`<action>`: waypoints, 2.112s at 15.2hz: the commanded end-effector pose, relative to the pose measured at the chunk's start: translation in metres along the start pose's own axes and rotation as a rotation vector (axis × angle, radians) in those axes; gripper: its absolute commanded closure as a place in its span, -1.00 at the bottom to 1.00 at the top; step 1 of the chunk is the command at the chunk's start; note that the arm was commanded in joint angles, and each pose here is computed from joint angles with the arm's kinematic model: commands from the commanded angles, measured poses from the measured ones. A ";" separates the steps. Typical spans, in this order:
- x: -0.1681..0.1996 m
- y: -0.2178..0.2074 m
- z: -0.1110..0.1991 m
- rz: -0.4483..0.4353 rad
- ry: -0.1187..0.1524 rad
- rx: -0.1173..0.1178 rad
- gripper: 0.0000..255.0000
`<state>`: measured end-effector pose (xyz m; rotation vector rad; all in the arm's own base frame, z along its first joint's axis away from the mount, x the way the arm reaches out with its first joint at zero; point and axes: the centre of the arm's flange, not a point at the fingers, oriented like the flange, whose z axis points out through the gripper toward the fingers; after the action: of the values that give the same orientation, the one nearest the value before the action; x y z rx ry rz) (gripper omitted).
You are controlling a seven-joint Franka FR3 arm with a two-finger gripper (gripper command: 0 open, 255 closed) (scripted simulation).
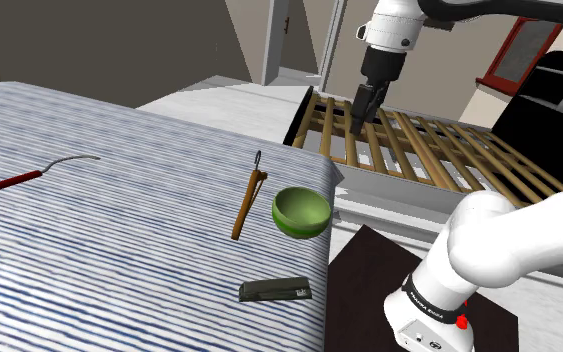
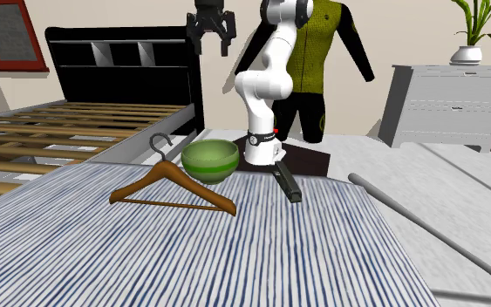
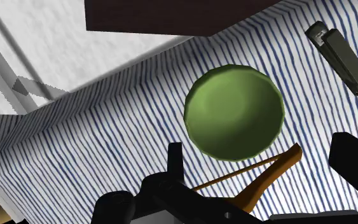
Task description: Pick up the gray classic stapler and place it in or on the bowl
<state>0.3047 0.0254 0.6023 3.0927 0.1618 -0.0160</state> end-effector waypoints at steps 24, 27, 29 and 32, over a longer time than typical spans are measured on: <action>0.009 -0.195 0.224 -0.562 0.066 0.035 -1.00; 0.003 -0.220 0.253 -0.635 0.074 0.039 -1.00; -0.002 -0.237 0.272 -0.684 0.080 0.042 -1.00; -0.006 -0.252 0.294 -0.726 0.085 0.045 -1.00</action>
<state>0.2726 0.2590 0.3056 2.8872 1.2568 0.0826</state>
